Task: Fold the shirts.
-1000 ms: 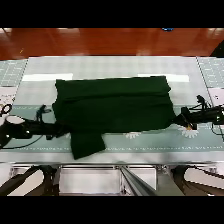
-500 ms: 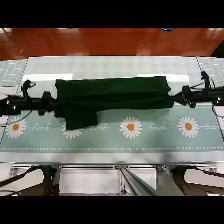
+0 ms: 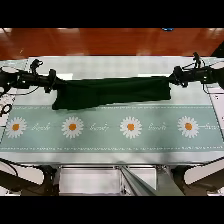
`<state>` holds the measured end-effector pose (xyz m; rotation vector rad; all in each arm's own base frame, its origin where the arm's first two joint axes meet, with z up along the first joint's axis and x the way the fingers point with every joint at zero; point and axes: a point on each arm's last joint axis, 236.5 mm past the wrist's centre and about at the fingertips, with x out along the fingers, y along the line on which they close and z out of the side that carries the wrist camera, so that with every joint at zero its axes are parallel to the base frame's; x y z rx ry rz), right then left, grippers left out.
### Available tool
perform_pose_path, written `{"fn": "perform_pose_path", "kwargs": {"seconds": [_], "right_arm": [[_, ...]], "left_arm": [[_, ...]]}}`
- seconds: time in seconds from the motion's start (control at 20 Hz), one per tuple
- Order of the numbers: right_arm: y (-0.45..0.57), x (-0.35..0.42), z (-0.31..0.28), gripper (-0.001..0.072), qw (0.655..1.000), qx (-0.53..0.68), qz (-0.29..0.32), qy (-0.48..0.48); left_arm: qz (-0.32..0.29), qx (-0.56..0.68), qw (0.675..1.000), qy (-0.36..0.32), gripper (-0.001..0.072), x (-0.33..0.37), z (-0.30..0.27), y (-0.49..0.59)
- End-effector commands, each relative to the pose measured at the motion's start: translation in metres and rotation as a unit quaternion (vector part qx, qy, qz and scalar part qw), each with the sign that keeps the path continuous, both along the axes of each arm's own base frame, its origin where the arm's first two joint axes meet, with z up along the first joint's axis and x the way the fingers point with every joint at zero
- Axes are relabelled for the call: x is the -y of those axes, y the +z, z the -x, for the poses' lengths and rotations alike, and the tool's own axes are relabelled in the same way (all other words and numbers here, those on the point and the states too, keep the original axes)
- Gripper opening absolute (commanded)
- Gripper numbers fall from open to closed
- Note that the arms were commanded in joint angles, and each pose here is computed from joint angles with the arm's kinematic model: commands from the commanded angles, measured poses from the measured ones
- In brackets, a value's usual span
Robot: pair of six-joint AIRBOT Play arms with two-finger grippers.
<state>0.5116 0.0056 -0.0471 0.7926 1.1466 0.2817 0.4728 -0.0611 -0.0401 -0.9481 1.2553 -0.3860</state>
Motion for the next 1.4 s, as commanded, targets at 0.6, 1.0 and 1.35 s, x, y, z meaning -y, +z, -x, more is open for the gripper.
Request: {"fn": "perform_pose_path", "kwargs": {"seconds": [0.6,1.0,1.35], "right_arm": [[-0.015,0.013,-0.038,0.0416,1.000,0.011,0.007,-0.013],[0.047,0.167,0.043,0.0416,0.987,-0.008,0.106,-0.118],[-0.036,0.091,0.053,0.0419,0.994,-0.063,0.015,-0.094]], "left_arm": [[0.003,-0.006,1.000,-0.024,0.0509,0.003,-0.031,-0.014],[-0.237,0.082,0.965,0.078,0.0508,-0.127,0.013,0.065],[-0.262,0.144,0.952,0.067,0.0506,-0.043,0.091,0.043]]}}
